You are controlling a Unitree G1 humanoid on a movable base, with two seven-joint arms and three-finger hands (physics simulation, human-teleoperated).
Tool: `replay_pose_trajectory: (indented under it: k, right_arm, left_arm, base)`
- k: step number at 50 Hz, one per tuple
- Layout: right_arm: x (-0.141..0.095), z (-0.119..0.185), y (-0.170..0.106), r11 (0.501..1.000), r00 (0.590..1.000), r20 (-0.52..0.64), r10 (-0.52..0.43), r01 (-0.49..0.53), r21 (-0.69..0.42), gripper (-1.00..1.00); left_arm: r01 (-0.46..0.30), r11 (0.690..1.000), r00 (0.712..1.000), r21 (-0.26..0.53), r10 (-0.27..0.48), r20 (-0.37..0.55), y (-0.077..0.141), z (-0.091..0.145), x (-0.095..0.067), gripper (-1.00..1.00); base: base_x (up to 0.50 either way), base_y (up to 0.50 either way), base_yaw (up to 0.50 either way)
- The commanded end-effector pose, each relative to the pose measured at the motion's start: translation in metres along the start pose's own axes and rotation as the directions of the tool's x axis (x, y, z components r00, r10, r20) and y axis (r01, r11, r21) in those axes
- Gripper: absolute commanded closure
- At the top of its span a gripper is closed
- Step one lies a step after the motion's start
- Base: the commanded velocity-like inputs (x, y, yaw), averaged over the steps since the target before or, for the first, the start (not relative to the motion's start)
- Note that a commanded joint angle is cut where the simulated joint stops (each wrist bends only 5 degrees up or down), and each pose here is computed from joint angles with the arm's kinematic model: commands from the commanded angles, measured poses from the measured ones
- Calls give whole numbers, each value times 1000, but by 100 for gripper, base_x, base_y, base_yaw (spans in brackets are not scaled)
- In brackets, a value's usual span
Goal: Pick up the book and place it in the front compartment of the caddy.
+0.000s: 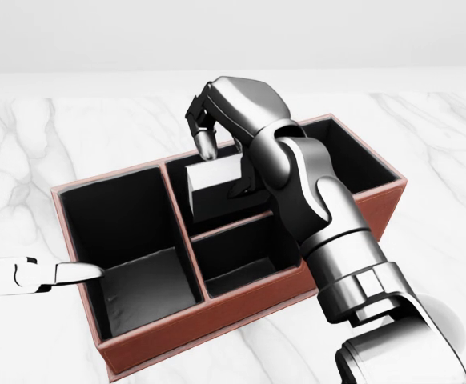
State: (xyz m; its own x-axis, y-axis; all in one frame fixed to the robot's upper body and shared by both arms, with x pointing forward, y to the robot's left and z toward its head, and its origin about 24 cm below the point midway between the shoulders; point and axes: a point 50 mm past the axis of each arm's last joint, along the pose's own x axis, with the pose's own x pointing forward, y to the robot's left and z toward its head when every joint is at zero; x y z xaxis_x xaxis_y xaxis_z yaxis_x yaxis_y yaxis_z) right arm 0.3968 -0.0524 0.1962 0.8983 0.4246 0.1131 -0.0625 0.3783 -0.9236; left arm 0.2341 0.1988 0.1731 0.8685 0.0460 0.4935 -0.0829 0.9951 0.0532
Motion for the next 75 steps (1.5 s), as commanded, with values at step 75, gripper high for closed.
replay_pose_trajectory:
  k: [75]
  right_arm:
    - [19, -5, 6, 997, 993, -100, -61, 57, -43, 100]
  left_arm:
    - [-8, 1000, 1000, -3, 8, 15, 2, 3, 2, -100]
  base:
    - [0, 0, 0]
